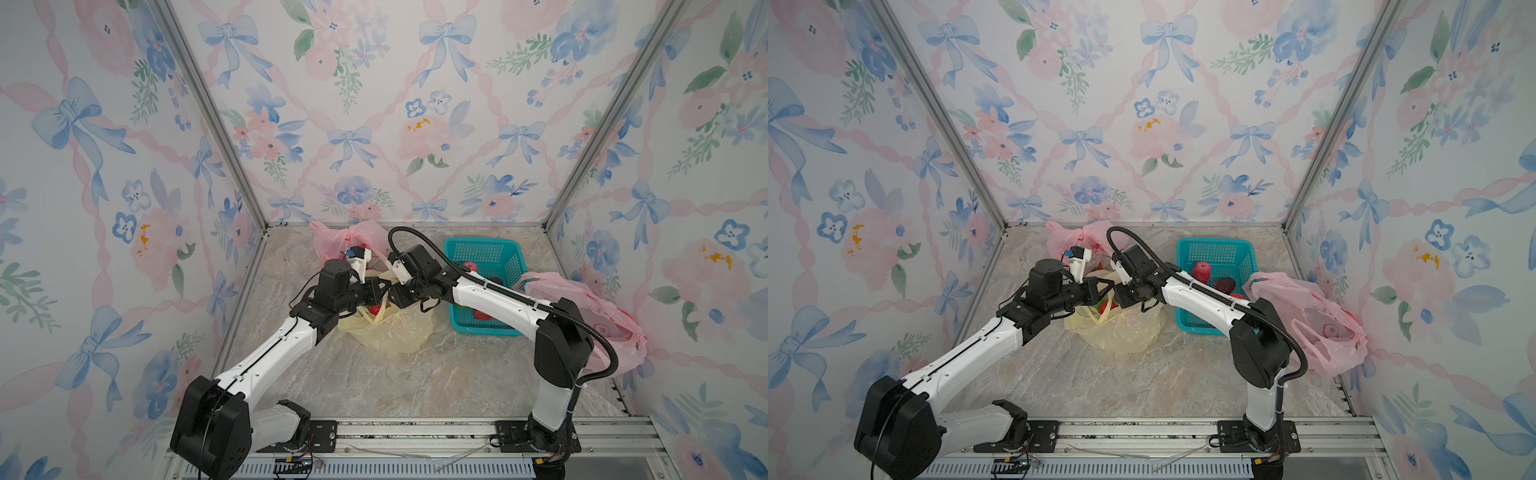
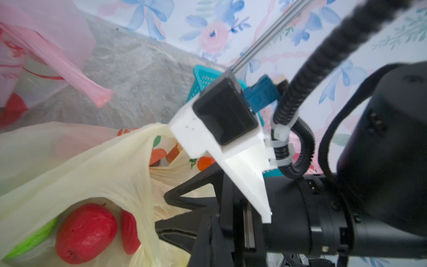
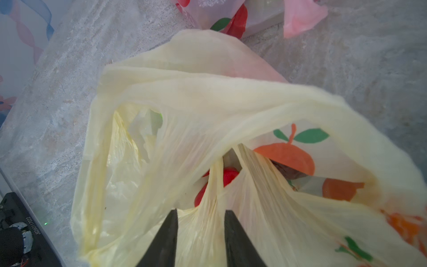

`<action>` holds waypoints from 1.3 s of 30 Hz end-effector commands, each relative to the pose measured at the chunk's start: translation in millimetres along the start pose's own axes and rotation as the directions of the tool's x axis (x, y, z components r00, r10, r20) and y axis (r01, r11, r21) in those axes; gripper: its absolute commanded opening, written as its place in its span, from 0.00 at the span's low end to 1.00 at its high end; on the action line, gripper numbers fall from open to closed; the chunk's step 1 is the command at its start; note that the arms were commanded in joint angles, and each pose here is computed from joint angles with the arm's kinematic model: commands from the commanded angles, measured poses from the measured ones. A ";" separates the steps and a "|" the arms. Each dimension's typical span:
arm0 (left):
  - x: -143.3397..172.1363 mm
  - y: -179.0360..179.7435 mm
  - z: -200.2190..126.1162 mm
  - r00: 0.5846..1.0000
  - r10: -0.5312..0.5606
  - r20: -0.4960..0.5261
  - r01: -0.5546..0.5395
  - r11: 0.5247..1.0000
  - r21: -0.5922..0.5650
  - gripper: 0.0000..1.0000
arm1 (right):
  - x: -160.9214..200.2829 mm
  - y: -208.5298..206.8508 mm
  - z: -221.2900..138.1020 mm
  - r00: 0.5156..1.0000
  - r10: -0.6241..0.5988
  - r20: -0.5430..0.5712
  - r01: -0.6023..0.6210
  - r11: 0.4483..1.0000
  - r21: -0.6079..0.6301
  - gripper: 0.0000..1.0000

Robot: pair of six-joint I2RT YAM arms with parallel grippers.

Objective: Untie the knot of a plastic bag & take out the apple
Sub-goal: Untie the plastic bag at the center of the board.

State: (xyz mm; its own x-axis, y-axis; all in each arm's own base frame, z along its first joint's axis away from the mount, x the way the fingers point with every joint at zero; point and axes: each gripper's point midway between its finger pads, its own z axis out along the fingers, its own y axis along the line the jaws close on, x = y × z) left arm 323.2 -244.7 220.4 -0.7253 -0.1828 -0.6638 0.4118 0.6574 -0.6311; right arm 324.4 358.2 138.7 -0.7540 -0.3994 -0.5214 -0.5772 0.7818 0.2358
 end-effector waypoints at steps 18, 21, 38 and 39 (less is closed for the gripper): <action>30.2 115.8 48.3 0.988 0.018 -0.151 -0.069 0.938 -0.339 0.00 | 116.1 -18.6 -9.7 0.962 0.076 -0.264 -0.061 0.996 0.065 0.35; 10.2 143.5 44.1 0.998 0.002 -0.069 -0.030 0.915 -0.401 0.00 | 133.8 -26.5 -9.6 0.946 0.076 -0.315 -0.049 0.994 0.094 0.30; 86.9 212.5 -4.9 0.985 -0.152 -0.083 0.078 0.818 -0.570 0.00 | 96.5 -101.0 -21.8 0.982 0.066 -0.176 0.000 0.938 0.347 0.21; 91.3 211.0 -11.7 0.984 -0.160 -0.080 0.086 0.815 -0.573 0.00 | 88.7 -104.5 -21.6 0.986 0.059 -0.155 0.000 0.935 0.355 0.21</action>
State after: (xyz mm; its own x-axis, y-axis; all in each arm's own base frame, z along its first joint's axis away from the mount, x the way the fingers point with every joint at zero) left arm 360.4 -129.1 39.7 -0.8072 -0.1989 -0.5558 0.0157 0.9339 -0.3571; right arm 285.6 239.8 67.9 -0.8575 -0.4286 -0.2845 -0.4465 0.8948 -0.0021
